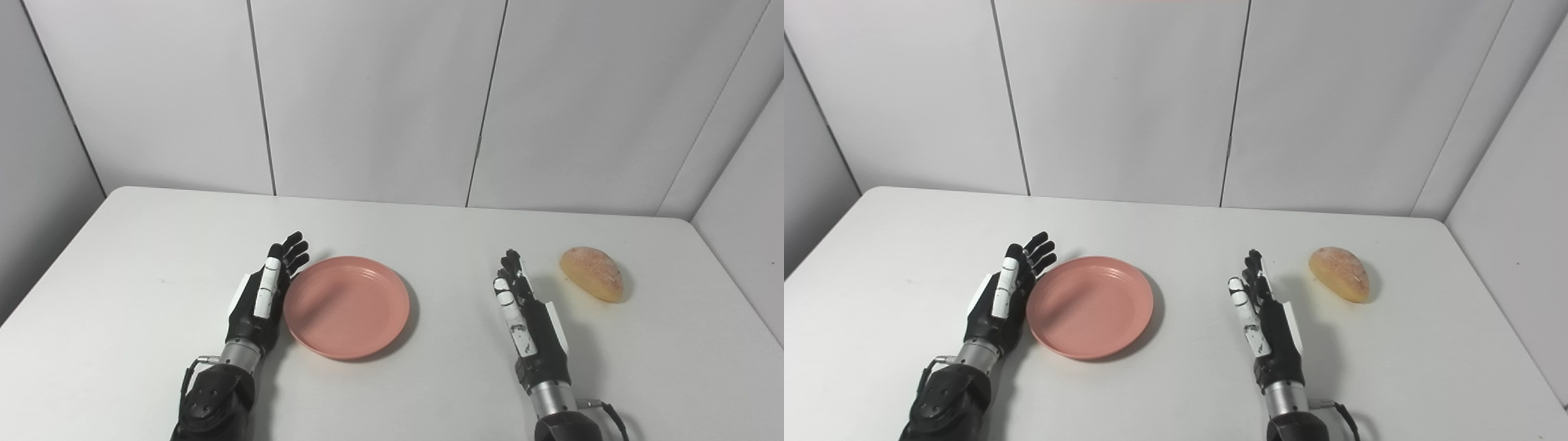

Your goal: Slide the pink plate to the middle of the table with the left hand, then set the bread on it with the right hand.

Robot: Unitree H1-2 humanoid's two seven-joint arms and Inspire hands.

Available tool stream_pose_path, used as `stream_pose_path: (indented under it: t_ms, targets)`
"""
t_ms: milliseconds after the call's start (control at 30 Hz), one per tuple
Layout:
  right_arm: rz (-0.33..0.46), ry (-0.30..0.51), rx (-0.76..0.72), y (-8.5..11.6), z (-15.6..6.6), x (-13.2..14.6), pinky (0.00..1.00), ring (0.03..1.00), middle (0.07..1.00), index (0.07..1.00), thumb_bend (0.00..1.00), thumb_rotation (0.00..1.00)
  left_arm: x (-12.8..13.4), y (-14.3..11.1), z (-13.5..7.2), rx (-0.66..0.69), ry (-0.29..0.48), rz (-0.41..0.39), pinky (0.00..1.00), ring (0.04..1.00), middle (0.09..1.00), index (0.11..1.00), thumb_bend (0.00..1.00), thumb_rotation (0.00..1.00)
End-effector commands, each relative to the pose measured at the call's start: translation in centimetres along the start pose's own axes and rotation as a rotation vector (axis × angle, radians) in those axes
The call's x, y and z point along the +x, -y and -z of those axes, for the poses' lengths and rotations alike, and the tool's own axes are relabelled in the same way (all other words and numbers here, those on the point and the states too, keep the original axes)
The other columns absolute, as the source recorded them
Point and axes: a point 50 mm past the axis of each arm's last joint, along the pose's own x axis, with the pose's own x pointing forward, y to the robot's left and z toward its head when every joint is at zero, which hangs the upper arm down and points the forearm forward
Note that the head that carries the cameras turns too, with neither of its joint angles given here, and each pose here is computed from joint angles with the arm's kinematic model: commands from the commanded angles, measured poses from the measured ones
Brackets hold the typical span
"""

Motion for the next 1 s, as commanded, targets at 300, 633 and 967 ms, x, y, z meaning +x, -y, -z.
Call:
stream_pose_path:
  t_ms: [300, 633, 967]
  targets:
    - [-0.007, 0.062, -0.01, 1.1, -1.6, 0.7, 1.0, 0.998, 0.997, 1.0, 0.58, 0.82, 0.0, 3.8, 0.5, -0.024, 0.024, 0.063, 0.88, 0.916, 0.935, 0.891, 0.71, 1.0]
    - [-0.005, 0.055, -0.022, 2.2, -1.4, 0.4, 1.0, 0.982, 0.989, 1.0, 0.59, 0.83, -0.4, 7.1, 1.0, 0.001, 0.032, 0.116, 0.89, 0.929, 0.943, 0.903, 0.7, 1.0]
    - [-0.017, 0.046, -0.016, 3.3, -1.4, 0.0, 1.0, 0.977, 0.99, 1.0, 0.59, 0.82, -0.4, 9.4, 1.1, -0.034, 0.049, 0.084, 0.85, 0.9, 0.914, 0.87, 0.72, 0.94]
